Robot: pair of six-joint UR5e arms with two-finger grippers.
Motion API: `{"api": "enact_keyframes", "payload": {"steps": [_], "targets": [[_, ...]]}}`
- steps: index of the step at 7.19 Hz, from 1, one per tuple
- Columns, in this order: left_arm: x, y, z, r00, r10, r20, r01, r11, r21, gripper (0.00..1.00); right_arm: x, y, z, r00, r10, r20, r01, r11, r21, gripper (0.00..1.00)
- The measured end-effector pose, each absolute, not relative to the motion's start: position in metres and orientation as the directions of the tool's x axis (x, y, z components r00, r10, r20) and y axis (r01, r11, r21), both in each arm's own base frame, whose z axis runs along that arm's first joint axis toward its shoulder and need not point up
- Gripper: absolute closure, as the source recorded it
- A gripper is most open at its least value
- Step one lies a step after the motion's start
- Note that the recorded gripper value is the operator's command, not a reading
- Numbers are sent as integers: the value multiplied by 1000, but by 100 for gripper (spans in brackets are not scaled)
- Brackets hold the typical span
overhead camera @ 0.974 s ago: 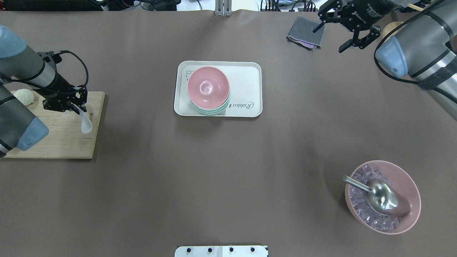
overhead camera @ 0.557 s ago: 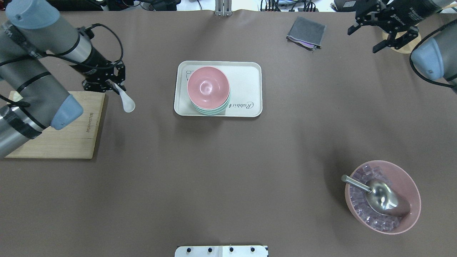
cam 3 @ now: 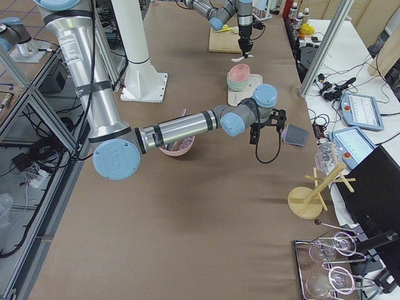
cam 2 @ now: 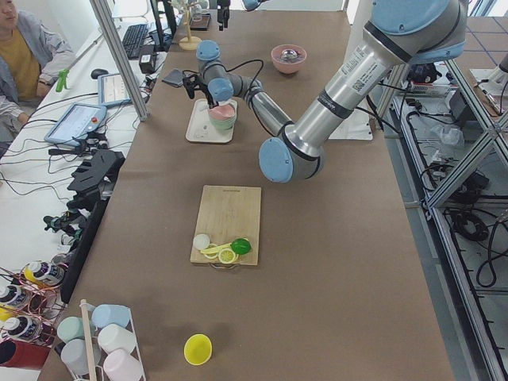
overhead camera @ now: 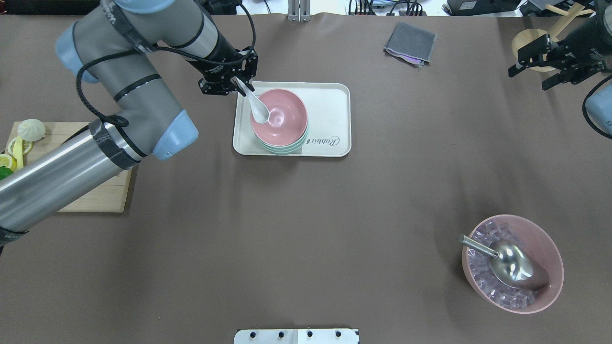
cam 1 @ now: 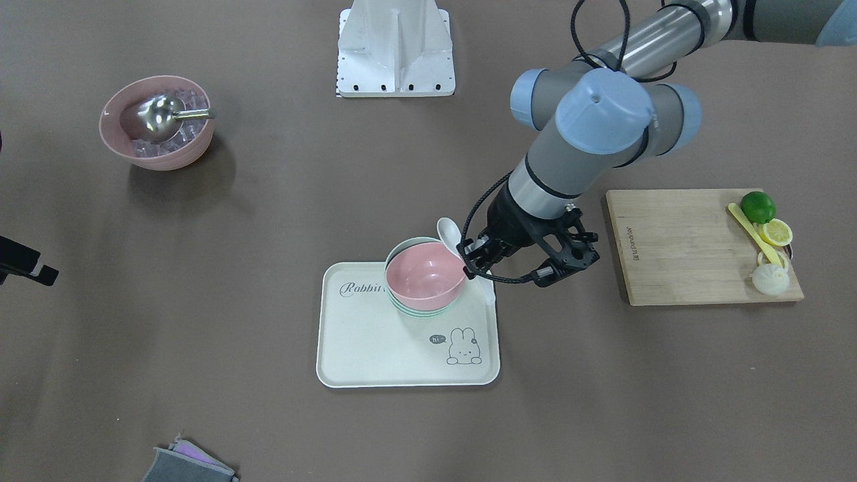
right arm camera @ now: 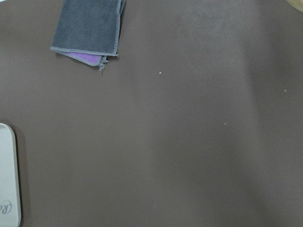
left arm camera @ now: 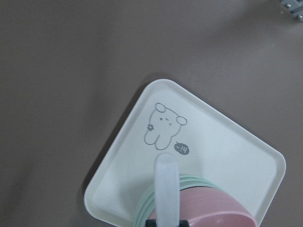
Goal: Stack pink bowl on green and place spoon
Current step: 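Carry the white spoon with the left gripper into the pink bowl, then open the left gripper to release the spoon in the pink bowl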
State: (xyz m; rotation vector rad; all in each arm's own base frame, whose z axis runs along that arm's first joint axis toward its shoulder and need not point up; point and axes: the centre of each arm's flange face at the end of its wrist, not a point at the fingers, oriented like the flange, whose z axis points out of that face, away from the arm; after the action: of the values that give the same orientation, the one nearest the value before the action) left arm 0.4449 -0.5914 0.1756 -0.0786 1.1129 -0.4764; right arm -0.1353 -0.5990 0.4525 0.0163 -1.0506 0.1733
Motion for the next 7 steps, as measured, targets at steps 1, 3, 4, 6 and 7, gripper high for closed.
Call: {"api": "enact_keyframes", "payload": {"steps": [1, 3, 4, 6, 7], "targets": [[460, -585, 172, 347, -388, -854, 329, 903, -277, 100, -134, -598, 458, 493, 125, 861, -146, 988, -60, 0], [469, -583, 169, 336, -369, -867, 340, 905, -254, 61, -134, -597, 462, 497, 123, 859, -144, 988, -59, 0], [469, -587, 170, 323, -355, -877, 364, 902, -231, 17, -134, -597, 462, 498, 123, 859, -144, 988, -59, 0], [469, -589, 171, 314, -342, -886, 380, 900, -213, 3, -134, -597, 462, 498, 123, 858, -144, 988, -58, 0], [468, -590, 171, 313, -340, -887, 381, 900, -211, 3, -133, -597, 463, 499, 124, 858, -145, 988, -59, 0]]}}
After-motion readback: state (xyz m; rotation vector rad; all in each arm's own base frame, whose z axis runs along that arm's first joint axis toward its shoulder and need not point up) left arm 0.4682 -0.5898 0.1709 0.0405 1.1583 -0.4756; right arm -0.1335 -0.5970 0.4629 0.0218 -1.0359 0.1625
